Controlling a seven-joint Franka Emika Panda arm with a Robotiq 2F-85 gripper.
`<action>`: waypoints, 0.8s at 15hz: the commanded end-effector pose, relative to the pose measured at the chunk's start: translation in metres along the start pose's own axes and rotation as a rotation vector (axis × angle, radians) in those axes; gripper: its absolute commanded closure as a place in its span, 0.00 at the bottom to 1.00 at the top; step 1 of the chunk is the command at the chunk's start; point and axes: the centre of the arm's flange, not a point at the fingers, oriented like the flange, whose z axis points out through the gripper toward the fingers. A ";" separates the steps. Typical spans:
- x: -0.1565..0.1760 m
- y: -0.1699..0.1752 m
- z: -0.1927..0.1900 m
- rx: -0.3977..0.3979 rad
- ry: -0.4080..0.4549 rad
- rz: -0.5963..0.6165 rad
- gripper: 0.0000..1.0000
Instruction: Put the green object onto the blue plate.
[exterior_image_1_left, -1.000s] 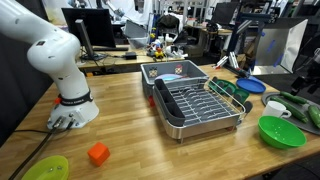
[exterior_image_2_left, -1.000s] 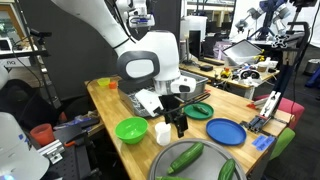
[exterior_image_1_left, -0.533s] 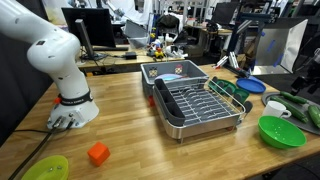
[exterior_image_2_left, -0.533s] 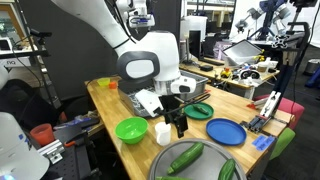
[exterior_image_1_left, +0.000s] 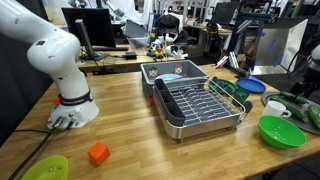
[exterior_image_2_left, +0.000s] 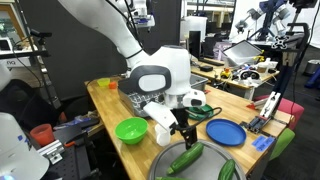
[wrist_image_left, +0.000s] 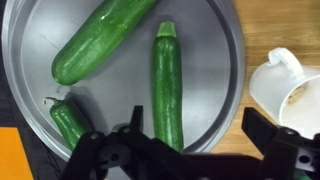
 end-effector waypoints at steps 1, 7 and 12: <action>0.022 0.019 0.032 0.047 -0.045 -0.079 0.00; 0.037 0.028 0.070 0.057 -0.096 -0.084 0.00; 0.039 0.022 0.087 0.077 -0.119 -0.088 0.00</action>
